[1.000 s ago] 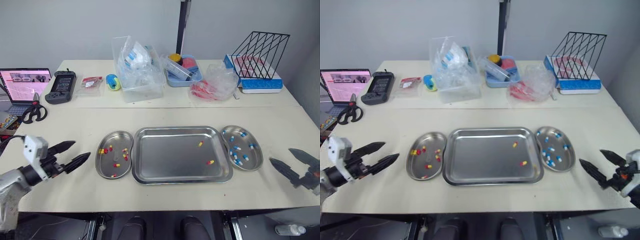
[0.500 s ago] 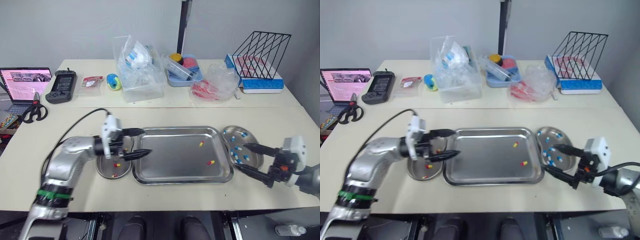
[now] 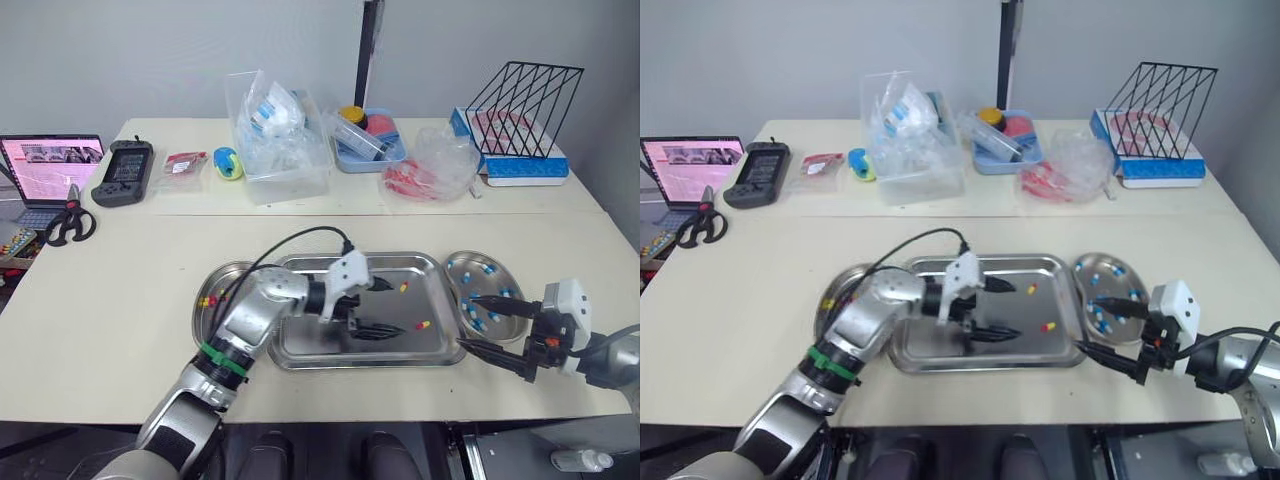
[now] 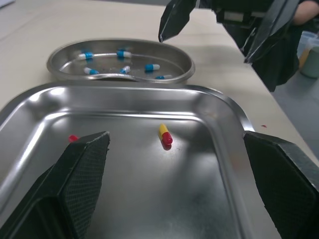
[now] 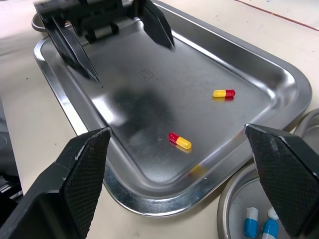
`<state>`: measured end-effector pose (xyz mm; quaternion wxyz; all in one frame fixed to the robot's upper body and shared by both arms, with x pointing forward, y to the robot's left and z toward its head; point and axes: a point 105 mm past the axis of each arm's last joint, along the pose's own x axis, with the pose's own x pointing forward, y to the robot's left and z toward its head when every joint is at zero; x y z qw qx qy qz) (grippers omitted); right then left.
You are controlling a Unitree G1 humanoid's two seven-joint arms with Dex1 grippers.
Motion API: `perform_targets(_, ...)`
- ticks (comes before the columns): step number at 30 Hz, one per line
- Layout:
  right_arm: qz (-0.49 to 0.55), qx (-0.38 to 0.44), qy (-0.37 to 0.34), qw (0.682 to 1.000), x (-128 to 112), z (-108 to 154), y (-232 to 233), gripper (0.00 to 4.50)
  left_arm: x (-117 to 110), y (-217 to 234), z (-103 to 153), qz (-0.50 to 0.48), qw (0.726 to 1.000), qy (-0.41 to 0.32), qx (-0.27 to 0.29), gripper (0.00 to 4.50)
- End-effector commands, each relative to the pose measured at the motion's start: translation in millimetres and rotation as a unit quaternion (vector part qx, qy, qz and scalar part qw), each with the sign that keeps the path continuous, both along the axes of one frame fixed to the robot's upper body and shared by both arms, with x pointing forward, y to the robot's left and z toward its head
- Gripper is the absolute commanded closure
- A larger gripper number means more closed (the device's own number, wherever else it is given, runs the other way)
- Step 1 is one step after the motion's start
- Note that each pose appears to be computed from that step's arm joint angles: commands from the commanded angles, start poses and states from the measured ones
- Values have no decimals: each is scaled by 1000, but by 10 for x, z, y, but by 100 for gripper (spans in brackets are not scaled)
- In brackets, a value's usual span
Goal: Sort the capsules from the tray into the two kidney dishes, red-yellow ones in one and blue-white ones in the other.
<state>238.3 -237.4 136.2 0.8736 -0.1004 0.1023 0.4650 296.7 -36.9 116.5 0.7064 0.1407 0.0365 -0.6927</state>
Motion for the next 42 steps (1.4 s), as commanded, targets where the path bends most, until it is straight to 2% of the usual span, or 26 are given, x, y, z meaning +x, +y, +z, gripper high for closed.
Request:
perform_targets(1, -2, -5, -17, 1000, -4, 94, -22, 1, -4, -162, -39, 4, 1000, -17, 26, 0)
perform_targets(15, -16, -3, -20, 1000, 12, 97, -10, 1, 131, -543, -249, 28, 997, -28, 70, 0)
perform_targets(22, -24, -4, -20, 999, 16, 75, -7, 1, 119, -667, -320, 17, 997, -21, 77, 0)
perform_targets(25, -29, -6, -22, 999, 22, 69, -15, 0, 93, -683, -363, 10, 996, -13, 85, 81)
perform_targets(36, -36, -9, -24, 999, 51, 62, -40, 0, 106, -620, -432, 11, 995, 3, 99, 444)
perform_targets(42, -38, -11, -24, 999, 65, 57, -46, 0, 123, -623, -389, 14, 996, 4, 89, 448)
